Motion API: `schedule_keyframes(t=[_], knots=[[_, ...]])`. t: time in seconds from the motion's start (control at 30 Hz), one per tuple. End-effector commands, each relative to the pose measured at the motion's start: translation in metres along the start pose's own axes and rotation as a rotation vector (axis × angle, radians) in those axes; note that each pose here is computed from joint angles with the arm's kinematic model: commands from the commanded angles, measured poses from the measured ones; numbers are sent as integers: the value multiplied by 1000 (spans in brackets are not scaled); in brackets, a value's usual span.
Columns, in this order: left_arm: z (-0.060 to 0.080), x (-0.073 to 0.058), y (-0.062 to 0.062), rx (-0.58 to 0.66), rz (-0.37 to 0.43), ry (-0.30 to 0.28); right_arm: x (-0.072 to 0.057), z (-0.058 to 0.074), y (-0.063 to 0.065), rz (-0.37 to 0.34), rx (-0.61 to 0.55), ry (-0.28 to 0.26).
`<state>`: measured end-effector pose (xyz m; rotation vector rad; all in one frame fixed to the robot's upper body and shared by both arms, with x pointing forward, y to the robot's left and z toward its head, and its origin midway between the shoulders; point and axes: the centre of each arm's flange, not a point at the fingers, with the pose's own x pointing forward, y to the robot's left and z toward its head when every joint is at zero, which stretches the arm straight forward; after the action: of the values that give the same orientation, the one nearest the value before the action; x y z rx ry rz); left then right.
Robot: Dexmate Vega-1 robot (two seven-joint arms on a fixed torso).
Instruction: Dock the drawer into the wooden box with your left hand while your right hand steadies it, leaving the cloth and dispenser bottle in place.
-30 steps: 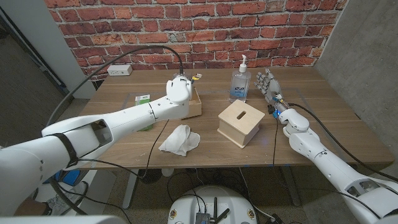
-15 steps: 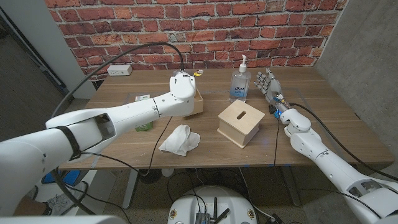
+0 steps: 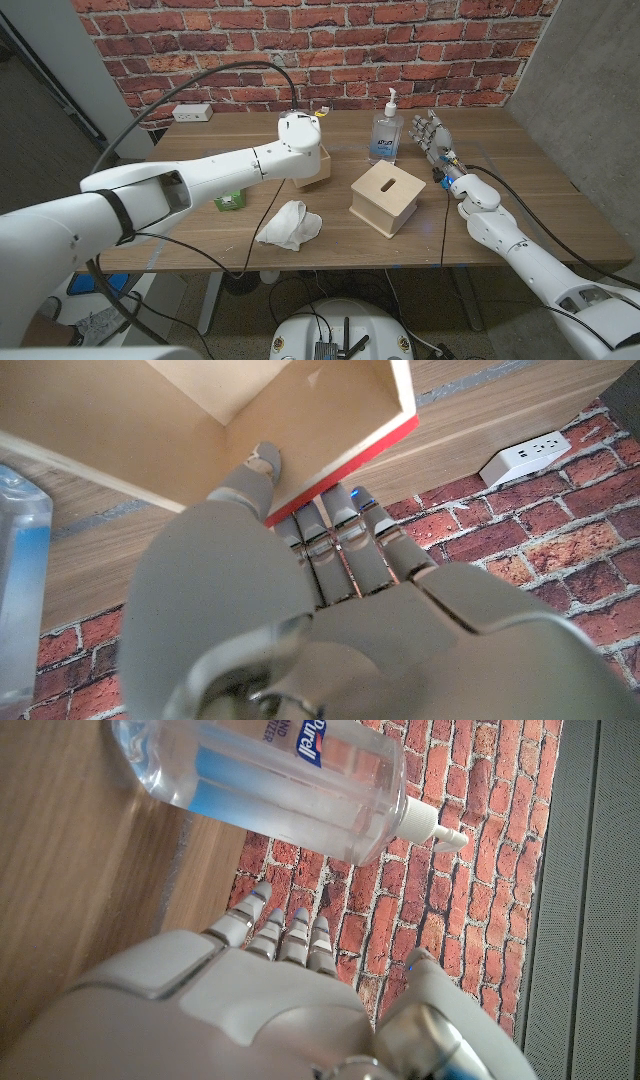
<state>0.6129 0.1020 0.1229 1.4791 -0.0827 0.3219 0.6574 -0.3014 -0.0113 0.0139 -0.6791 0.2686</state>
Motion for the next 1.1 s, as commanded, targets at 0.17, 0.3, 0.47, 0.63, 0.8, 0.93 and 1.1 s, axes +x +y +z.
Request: schedule_keyframes(t=[0.17, 0.3, 0.47, 0.63, 0.8, 0.93, 1.1], knots=[[9, -3, 7, -74, 40, 46, 0, -2, 3, -1, 8, -1], [13, -2, 7, -91, 30, 45, -1, -3, 3, 0, 9, -1], [18, -1, 4, -118, 5, 48, -1, -3, 3, 1, 11, -2], [22, -1, 2, -140, -13, 54, -1, -5, 3, 5, 16, -2], [26, -2, 2, -154, -29, 62, -1, -5, 2, 7, 18, -2], [29, -3, 4, -160, -41, 72, -3, -5, 0, 7, 21, -6], [32, -4, 5, -171, -57, 104, -5, -5, -1, 10, 24, -9]])
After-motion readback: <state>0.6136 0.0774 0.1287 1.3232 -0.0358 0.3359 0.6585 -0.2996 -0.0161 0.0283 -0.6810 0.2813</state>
